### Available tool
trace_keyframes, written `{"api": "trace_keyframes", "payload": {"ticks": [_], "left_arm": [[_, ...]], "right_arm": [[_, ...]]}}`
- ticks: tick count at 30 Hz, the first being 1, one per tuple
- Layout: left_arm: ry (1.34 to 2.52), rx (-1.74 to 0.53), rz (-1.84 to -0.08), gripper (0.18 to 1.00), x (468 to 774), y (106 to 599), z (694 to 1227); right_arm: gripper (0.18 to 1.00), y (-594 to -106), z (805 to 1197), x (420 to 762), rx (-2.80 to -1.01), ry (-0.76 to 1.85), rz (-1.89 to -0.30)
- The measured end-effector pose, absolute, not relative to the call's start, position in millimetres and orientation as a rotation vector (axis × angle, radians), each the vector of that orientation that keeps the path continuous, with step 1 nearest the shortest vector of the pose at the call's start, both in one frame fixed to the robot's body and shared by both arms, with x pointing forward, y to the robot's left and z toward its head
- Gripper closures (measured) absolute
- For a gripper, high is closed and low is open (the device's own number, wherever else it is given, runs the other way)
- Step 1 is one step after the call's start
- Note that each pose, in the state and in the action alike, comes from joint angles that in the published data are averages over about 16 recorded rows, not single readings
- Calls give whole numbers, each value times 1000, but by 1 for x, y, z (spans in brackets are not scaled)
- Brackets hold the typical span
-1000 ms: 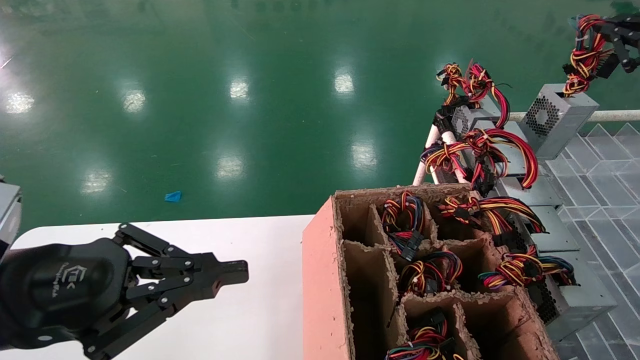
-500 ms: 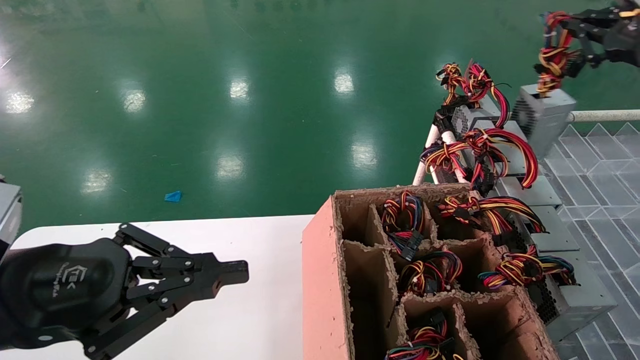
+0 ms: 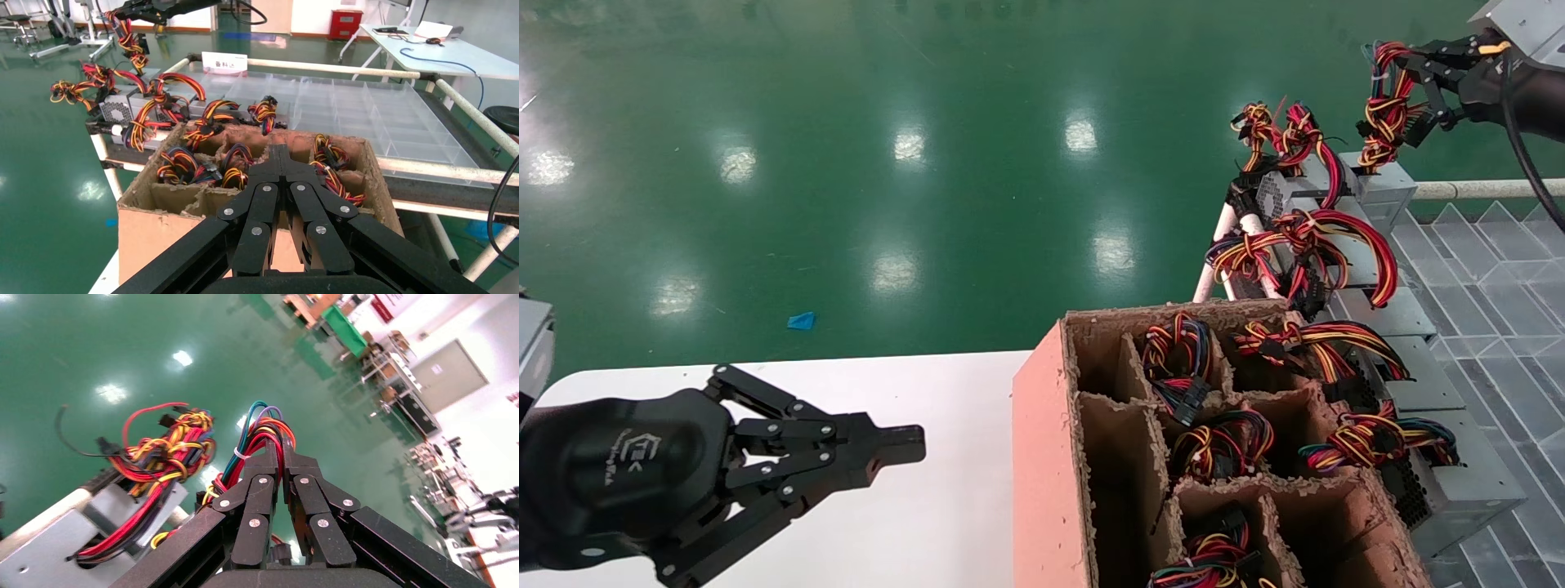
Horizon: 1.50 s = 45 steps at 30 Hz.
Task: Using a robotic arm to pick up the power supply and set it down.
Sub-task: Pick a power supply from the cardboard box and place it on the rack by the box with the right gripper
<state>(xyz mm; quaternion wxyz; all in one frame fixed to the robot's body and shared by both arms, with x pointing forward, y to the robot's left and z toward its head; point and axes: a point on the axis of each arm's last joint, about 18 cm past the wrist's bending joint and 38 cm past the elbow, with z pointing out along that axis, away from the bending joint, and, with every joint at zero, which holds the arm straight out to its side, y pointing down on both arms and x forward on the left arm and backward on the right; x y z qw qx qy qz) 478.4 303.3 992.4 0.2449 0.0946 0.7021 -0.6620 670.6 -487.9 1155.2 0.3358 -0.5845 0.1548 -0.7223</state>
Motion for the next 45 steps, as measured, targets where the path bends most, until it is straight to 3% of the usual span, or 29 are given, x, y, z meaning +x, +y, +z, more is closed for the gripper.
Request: {"api": "trace_keyframes", "payload": {"ticks": [24,45], "left_arm": [[1917,258,-1807,993,478,303,992],[1917,258,-1807,993,478,303,992]], "right_arm": [[988,-479,1140,700,-1367,566,-1885],[988,-480,1113,706,-1362,603,-1823]]}}
